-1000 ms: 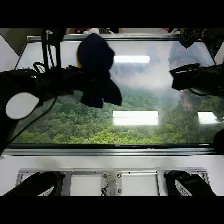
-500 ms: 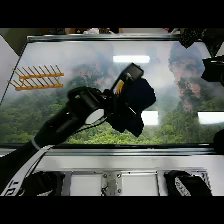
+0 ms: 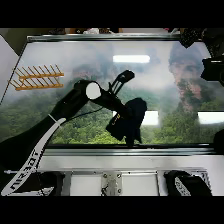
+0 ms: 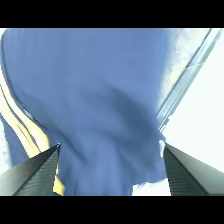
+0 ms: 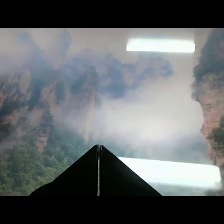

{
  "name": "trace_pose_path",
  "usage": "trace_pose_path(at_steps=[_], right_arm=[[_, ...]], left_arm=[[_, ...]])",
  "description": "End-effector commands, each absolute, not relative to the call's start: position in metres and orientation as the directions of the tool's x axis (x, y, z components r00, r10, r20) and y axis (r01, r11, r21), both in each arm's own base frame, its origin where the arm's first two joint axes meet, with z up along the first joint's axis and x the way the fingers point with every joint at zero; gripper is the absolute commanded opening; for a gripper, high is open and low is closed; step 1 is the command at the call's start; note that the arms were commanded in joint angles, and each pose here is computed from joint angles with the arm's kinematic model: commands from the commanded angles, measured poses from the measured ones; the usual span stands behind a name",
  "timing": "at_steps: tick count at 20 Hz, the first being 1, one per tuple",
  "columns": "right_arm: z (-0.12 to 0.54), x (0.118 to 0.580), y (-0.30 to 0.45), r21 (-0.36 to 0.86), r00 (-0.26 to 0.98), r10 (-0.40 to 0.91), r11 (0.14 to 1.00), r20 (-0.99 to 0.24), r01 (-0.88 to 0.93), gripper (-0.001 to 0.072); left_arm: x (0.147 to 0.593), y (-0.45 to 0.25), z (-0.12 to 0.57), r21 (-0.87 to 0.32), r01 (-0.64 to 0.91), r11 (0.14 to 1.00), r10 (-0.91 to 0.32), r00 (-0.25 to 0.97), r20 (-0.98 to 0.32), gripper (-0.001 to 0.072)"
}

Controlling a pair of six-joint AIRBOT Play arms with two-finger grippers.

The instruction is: Fold the clothes and pants, and hang the long-sleeved shirts on hangers.

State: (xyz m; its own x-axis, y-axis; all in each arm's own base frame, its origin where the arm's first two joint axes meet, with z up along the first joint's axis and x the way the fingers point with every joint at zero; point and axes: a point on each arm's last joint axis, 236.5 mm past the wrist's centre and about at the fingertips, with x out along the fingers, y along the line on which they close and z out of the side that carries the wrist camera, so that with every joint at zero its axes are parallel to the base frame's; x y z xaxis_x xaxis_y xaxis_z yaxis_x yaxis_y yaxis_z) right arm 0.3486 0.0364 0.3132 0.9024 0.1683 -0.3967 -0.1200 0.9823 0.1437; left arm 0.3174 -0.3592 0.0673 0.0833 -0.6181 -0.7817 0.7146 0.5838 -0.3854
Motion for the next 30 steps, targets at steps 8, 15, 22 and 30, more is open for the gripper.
trace_pose_path(at_steps=[8, 15, 22, 30], right_arm=[[0.277, 0.341, 0.044, 0.17, 0.824, 0.203, 0.977, -0.529, -0.131, 0.0006], [0.27, 0.348, 0.062, 0.249, 0.797, 0.281, 0.954, -0.535, -0.169, 0.0006], [0.267, 0.349, 0.067, 0.271, 0.784, 0.302, 0.946, -0.542, -0.176, 0.0007], [0.208, 0.338, 0.063, 0.322, 0.637, 0.306, 0.942, -0.708, -0.094, 0.0003]], left_arm=[[0.343, -0.239, -0.048, -0.536, 0.024, 0.844, -0.536, 0.068, -0.841, 0.0692], [0.305, -0.266, -0.087, -0.661, -0.196, 0.725, -0.682, -0.067, -0.728, 0.0692], [0.298, -0.29, -0.084, -0.745, -0.227, 0.627, -0.777, -0.115, -0.619, 0.0691], [0.302, -0.287, -0.076, -0.762, -0.184, 0.621, -0.783, -0.102, -0.614, 0.0023]])
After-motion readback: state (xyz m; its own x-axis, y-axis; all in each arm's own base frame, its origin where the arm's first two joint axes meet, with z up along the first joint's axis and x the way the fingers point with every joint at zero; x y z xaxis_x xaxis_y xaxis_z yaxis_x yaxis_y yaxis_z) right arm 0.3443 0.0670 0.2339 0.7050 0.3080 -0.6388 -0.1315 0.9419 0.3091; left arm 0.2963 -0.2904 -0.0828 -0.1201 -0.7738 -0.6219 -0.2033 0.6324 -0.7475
